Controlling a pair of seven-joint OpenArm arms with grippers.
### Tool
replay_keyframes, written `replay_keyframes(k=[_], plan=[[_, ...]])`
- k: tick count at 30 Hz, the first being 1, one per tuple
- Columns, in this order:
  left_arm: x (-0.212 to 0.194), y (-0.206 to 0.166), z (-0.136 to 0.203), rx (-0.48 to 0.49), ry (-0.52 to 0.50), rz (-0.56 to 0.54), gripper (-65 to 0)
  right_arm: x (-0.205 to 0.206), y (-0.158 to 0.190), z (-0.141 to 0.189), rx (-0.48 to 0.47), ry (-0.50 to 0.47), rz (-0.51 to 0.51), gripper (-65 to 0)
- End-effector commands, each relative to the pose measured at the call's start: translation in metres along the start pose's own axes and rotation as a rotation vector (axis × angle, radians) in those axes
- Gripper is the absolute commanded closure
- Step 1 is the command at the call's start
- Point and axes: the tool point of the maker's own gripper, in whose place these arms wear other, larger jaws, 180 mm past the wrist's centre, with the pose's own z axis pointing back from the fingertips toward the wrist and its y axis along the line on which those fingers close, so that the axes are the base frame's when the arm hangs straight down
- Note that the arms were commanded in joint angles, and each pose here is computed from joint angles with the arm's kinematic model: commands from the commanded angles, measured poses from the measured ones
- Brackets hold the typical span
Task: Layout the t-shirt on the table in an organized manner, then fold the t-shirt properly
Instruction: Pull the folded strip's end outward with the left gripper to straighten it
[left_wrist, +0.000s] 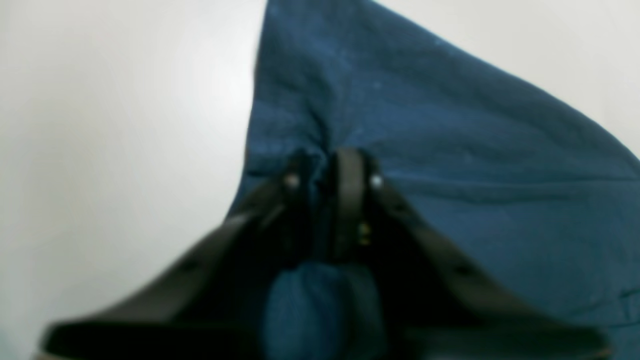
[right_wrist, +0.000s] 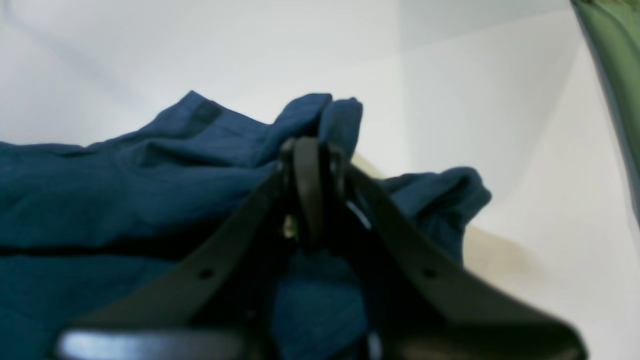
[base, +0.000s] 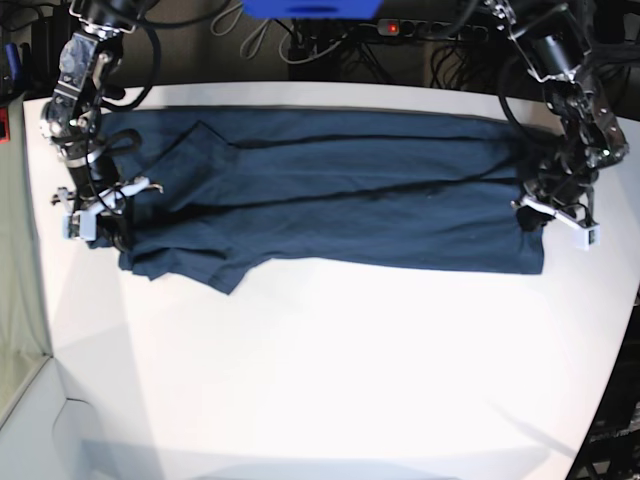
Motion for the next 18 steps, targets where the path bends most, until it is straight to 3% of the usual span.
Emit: replay_keyframes(k=[1, 3, 9, 18], plan=[[0.024, -0.002, 0.001, -0.007, -0.052, -0.022, -3.2, 0.019, -0.002, -0.001, 0.007, -0.063, 0.010, 0.0], [0.027, -0.002, 0.002, -0.007, -0.060, -0.023, 0.0, 0.019, -0.002, -0.001, 0.007, -0.063, 0.010, 0.0], [0.034, -0.004, 0.003, -0.014, -0.079, -0.024, -0.5, 0.019, -0.002, -0.001, 0.007, -0.061, 0.011, 0.0], [0.091, -0.032, 0.029, -0.025, -0.233, -0.145, -0.5, 0.018, -0.003, -0.001, 0.007, -0.060, 0.011, 0.0]])
